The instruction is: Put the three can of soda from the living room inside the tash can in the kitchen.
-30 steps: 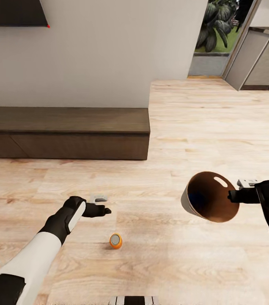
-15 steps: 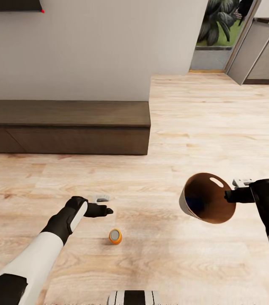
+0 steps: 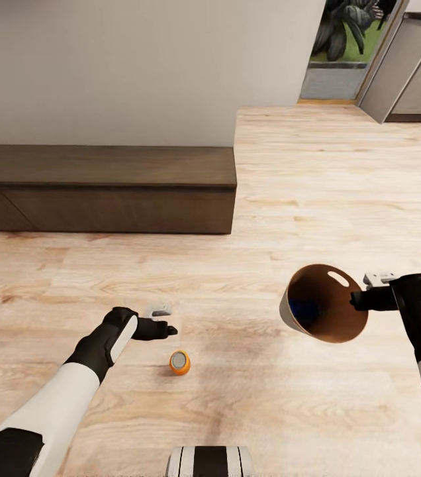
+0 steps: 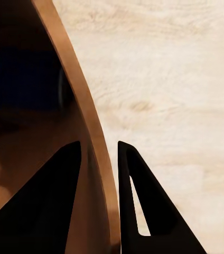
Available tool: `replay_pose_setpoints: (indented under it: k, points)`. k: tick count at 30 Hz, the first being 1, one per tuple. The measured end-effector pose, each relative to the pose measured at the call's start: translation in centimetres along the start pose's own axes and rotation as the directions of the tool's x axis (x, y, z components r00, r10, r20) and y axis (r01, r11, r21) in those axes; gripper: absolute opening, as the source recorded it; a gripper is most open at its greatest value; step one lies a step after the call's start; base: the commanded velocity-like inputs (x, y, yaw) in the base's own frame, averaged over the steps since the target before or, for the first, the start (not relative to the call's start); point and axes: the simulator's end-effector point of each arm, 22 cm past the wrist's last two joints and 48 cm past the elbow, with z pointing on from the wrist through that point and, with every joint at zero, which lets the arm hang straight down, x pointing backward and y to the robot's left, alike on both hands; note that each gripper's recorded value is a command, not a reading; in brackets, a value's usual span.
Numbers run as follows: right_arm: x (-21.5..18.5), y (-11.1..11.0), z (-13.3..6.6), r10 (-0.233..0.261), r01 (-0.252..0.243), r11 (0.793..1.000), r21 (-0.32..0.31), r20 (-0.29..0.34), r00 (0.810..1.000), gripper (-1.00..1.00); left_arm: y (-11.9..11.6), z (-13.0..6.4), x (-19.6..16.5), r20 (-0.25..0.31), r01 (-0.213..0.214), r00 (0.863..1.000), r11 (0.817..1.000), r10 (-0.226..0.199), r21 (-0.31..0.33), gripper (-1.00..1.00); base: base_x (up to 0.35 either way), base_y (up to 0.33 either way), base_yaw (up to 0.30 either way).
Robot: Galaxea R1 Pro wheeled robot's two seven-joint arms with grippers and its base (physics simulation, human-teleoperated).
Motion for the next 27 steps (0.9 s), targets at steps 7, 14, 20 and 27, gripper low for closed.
replay_pose_setpoints:
  k: [7,14,20,27]
  points:
    - [1.0,0.7,1.9,-0.013,0.013,1.000,-0.003,-0.010,1.000,-1.00,-1.5,3.1,2.9,-0.061,0.016,0.998,0.999,-0.014,0.030,1.00,0.000,0.000,0.000]
    - [2.2,1.3,4.0,-0.036,0.036,0.999,-0.001,-0.026,0.999,-1.00,-3.2,5.0,3.5,-0.087,0.013,0.996,0.998,-0.008,0.058,1.00,0.000,0.000,0.000]
    - [3.3,2.3,5.8,-0.064,0.064,0.998,-0.007,-0.041,0.997,-1.00,-1.9,6.5,3.6,-0.097,0.011,0.995,1.000,-0.009,0.021,1.00,0.000,0.000,0.000]
    - [4.7,2.8,7.8,-0.075,0.074,0.997,-0.011,-0.065,0.995,-1.00,0.3,8.2,4.3,-0.112,0.017,0.993,0.999,-0.023,-0.051,1.00,0.000,0.000,0.000]
